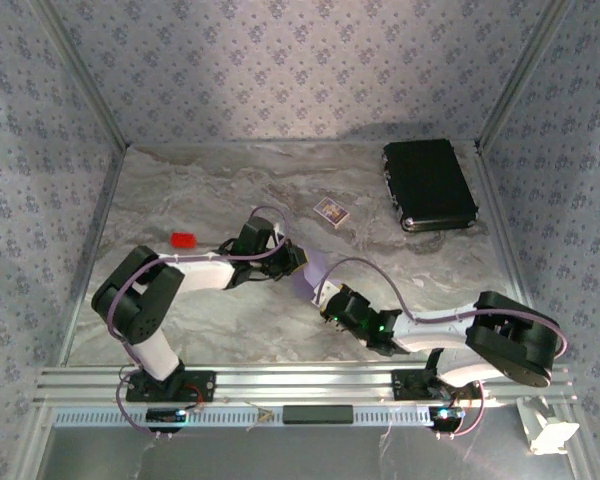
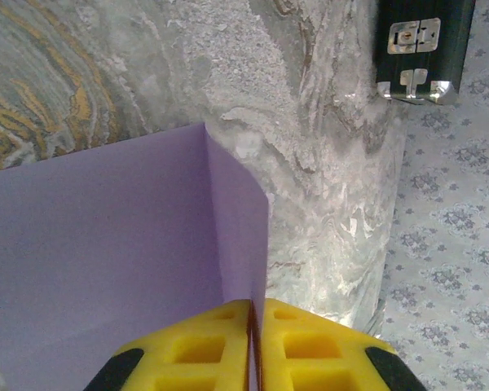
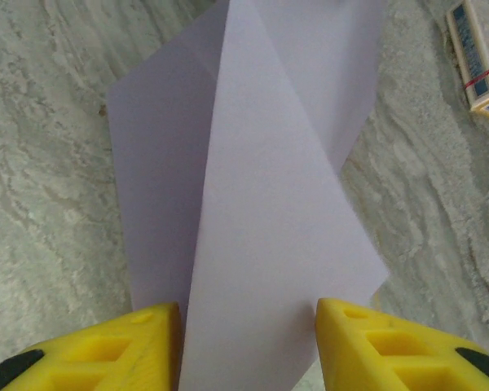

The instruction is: Fold a paper plane with a square sheet of paper (pick it up from the middle)

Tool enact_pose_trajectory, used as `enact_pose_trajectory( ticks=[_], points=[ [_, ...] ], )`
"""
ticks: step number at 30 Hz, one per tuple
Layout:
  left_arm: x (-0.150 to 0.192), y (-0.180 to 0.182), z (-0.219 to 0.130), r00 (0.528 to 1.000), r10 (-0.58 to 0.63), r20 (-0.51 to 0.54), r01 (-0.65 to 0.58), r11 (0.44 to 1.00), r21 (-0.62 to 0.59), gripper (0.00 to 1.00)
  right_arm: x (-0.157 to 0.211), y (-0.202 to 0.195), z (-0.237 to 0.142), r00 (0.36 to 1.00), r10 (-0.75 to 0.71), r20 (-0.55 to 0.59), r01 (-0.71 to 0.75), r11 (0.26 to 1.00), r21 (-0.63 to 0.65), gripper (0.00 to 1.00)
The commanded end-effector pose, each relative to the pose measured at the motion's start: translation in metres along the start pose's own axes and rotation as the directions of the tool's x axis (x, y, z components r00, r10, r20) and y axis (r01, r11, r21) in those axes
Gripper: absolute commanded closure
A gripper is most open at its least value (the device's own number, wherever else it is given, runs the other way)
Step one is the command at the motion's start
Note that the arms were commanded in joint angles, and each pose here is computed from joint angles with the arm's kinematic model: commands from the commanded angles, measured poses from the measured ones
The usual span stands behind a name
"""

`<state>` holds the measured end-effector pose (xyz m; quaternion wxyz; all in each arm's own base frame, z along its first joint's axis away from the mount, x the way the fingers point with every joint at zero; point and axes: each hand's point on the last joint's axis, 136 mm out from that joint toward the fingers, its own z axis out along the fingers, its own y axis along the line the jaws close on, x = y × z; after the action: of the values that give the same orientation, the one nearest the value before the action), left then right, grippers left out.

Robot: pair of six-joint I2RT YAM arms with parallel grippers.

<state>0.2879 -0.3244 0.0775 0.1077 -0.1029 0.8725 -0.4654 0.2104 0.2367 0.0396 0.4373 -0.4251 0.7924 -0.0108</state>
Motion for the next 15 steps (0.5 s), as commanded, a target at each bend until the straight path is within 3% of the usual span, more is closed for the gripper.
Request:
enact_pose_trajectory(
  ticks=[1,15],
  points=[
    [0.0009,-0.0069,0.0029,0.999,0.026,-0.020,-0.026,1.000,0.008,0.91,-0.0128,-0.0047,0.0007,0.998,0.042,0.043,-0.044,0.998,0.034,0.56],
    [0.0000,-0.0064,0.0057,0.999,0.025,-0.026,-0.025,1.000,0.002,0.93,-0.0075,-0.0009,0.0055,0.996,0.079,0.031,-0.079,0.997,0.024,0.71]
  ],
)
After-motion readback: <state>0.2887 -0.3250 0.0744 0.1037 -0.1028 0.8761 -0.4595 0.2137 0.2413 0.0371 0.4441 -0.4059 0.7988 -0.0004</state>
